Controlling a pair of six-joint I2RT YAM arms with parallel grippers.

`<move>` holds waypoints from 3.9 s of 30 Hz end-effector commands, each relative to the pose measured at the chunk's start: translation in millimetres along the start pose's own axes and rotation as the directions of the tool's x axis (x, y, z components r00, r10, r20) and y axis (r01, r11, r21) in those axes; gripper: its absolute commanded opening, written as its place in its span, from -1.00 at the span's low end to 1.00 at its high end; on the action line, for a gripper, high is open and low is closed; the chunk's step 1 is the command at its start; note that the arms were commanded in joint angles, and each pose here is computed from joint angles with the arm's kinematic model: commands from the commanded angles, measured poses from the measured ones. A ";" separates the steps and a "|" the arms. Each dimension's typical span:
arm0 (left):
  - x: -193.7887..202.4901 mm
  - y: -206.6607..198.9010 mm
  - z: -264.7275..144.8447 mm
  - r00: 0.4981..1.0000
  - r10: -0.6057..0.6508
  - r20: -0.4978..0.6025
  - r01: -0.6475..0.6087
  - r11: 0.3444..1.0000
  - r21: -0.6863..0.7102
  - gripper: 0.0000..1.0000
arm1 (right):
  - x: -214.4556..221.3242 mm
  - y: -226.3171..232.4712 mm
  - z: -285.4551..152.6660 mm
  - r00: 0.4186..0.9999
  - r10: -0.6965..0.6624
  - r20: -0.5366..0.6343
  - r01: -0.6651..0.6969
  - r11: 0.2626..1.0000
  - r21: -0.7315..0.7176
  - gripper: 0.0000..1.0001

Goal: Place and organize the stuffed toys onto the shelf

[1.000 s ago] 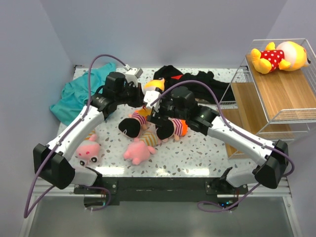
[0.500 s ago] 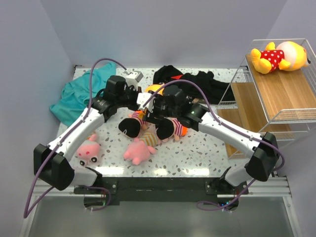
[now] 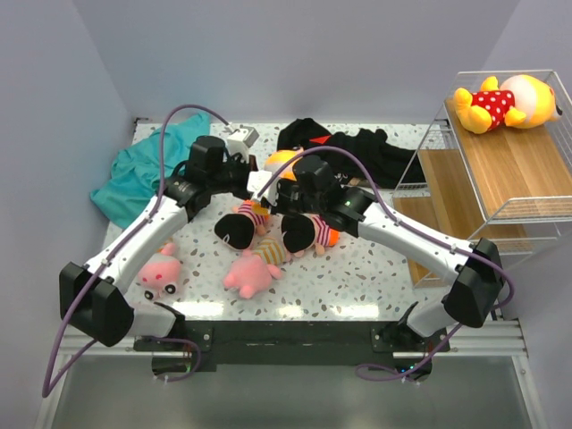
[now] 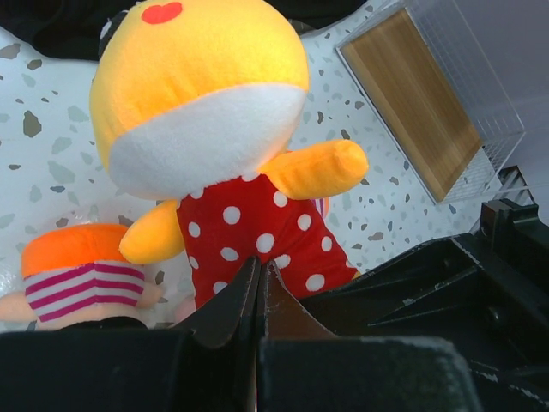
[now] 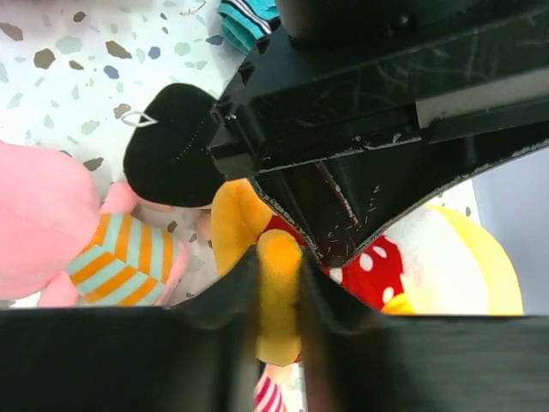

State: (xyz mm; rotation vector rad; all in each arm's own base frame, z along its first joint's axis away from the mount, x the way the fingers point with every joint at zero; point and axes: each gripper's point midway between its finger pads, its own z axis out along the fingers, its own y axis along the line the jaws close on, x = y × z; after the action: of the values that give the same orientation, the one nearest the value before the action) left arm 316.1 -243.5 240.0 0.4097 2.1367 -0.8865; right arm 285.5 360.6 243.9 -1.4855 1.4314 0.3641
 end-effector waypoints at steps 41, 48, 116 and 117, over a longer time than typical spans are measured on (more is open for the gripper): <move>-46.1 63.3 -59.8 0.967 0.050 0.249 0.055 0.917 -0.394 0.99 | -173.9 -164.2 -372.6 0.921 -0.010 0.389 -0.316 0.562 0.765 -1.00; -45.2 63.7 -59.8 0.968 0.052 0.247 0.052 0.917 -0.395 1.00 | -198.8 -165.0 -421.4 0.885 -0.085 0.457 -0.343 0.542 0.767 -1.00; -42.3 62.2 -59.1 0.968 0.049 0.244 0.049 0.924 -0.380 1.00 | 13.6 -124.0 -468.8 0.831 0.302 -0.467 0.376 0.312 0.872 -0.49; -42.2 62.2 -59.2 0.968 0.049 0.244 0.049 0.924 -0.380 1.00 | 13.4 -123.6 -469.3 0.834 0.302 -0.461 0.371 0.311 0.875 -0.45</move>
State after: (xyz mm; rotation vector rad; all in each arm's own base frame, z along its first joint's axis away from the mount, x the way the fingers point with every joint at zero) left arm 341.9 -159.7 262.9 0.0781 2.0541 -0.4716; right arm 214.1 -31.9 495.0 -0.5092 1.5676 -0.8998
